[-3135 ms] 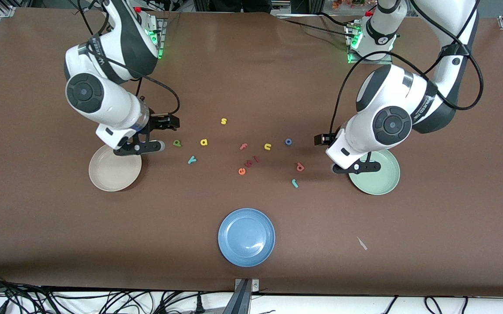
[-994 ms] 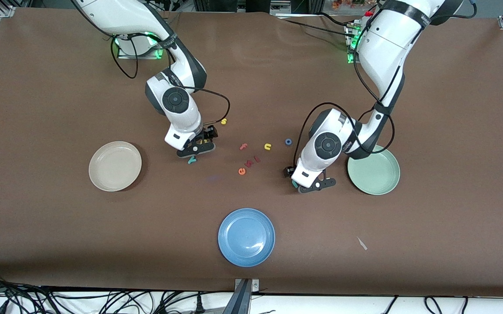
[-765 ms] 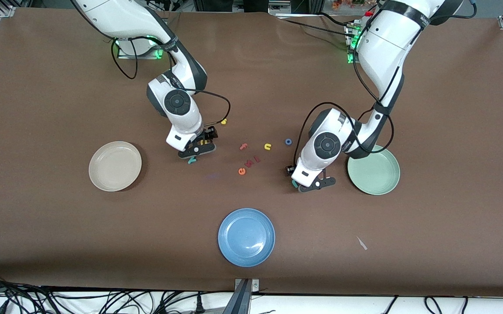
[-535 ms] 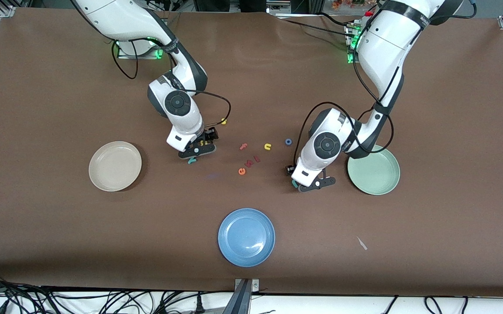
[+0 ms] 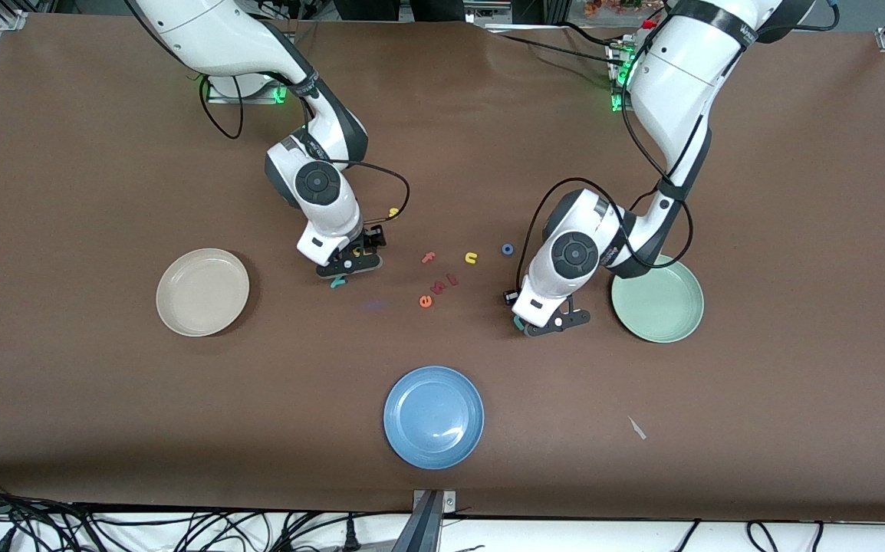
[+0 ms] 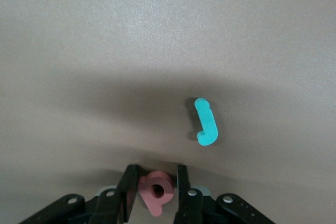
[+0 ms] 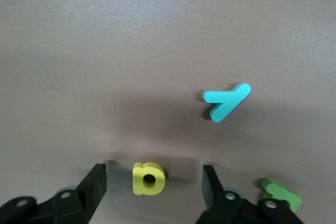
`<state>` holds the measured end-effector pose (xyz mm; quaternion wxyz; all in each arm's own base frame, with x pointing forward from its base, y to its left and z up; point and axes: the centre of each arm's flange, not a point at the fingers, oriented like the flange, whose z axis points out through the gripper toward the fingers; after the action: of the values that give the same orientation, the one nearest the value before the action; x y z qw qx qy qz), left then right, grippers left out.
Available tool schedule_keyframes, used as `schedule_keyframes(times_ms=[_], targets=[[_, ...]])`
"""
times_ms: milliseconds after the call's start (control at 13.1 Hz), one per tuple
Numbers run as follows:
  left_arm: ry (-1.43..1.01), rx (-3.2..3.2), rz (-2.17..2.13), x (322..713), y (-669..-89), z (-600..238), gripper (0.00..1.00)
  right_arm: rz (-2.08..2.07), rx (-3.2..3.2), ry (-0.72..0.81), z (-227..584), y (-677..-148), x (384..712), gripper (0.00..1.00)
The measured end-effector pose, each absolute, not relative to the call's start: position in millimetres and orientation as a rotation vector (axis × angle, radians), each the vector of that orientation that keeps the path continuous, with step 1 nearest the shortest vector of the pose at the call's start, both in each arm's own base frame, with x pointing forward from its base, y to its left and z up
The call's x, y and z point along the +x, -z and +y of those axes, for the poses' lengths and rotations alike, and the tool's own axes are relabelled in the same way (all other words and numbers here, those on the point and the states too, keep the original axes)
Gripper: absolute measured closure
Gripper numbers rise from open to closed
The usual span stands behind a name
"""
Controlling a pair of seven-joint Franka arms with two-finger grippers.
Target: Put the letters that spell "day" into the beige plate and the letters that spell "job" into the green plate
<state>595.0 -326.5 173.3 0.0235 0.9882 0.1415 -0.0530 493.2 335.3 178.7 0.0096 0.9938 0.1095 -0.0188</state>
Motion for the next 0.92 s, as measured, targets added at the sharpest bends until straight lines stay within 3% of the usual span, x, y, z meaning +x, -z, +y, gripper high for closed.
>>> schedule_keyframes(times_ms=[153,535,918], targets=[[0.164,3.058,0.443,595.0,-173.6,-326.5,0.72,0.344,3.102,0.06,335.6,-178.2,492.5,0.19],[0.164,3.058,0.448,594.9,-173.6,-326.6,0.72,0.348,3.101,0.062,337.3,-177.7,490.7,0.31],[0.161,3.056,0.447,595.5,-175.7,-327.5,0.72,0.307,3.105,0.063,338.9,-177.2,488.8,0.38]])
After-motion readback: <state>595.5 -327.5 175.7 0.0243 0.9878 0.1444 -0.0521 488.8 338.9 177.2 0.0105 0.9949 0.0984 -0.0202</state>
